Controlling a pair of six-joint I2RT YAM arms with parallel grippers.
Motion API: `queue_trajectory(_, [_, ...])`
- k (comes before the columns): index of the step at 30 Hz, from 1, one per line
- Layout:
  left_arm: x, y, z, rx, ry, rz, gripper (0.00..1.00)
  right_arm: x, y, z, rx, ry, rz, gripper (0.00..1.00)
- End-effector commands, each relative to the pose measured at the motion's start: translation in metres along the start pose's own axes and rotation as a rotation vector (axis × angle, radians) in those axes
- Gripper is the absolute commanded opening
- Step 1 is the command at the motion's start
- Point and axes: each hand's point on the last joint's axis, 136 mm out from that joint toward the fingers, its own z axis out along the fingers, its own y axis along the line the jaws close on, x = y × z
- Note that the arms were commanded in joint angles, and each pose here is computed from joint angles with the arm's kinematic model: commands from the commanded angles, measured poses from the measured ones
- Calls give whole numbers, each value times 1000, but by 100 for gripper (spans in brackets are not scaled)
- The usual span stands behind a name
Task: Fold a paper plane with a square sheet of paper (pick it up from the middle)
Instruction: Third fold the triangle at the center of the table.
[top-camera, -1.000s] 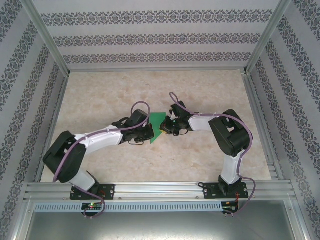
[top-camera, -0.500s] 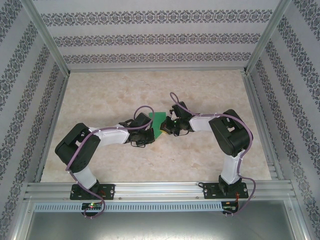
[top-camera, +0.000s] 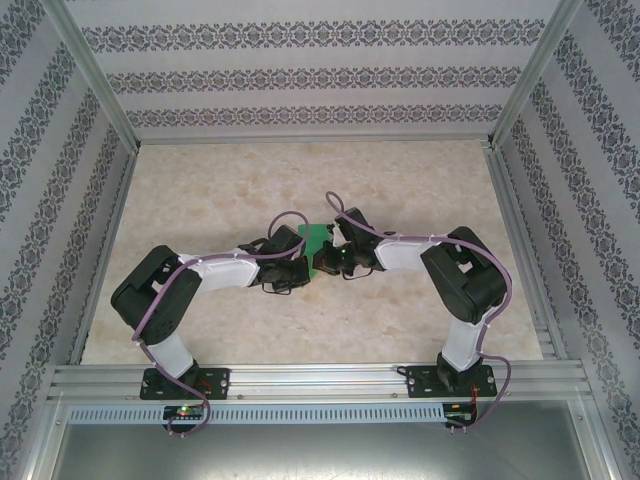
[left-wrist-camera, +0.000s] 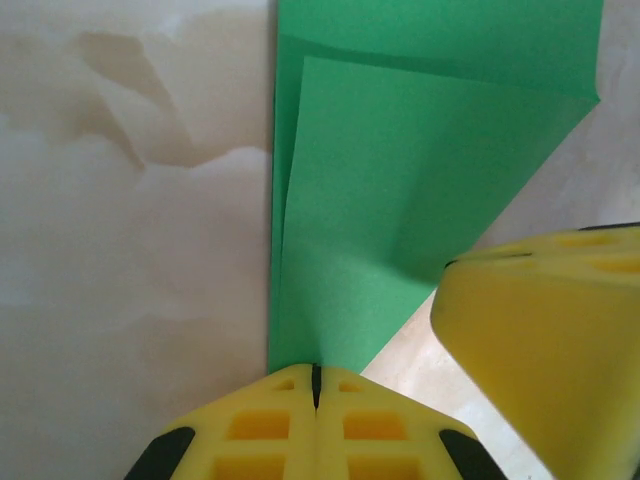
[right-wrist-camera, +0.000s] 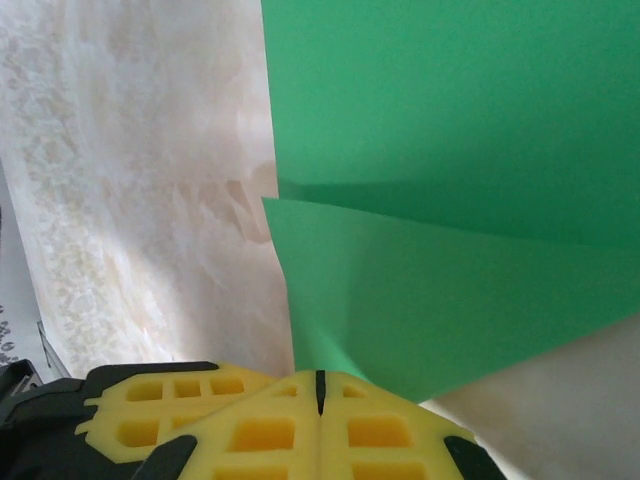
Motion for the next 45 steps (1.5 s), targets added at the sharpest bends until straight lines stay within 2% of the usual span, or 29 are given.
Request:
queue_trajectory(1, [19,38,13,-146,59,-12,0,1,-10,5,24,2,12,0])
queue_trajectory(13, [25,47,10,-186,78,-18,0,-3,-19,15,64,31,-7,0])
queue_trajectory(19, [35,76,6,-309,104,-21,0,-33,-58,-2,140,-28,62,0])
queue_trajectory(26, [42,83,8,-321,124,-14,0,-75,-90,-38,208,-127,102,0])
queue_trajectory(29, [36,78,6,-312,111,15,0,-83,-77,-57,206,-184,70,0])
queue_trajectory(33, [23,68,1,-295,76,116,0,-72,-42,-66,122,-210,6,0])
queue_trajectory(39, [12,66,-4,-298,81,262,0,-39,-5,-28,36,-104,-33,0])
queue_trajectory(45, [13,57,-9,-252,90,312,0,-25,2,6,11,-21,-24,0])
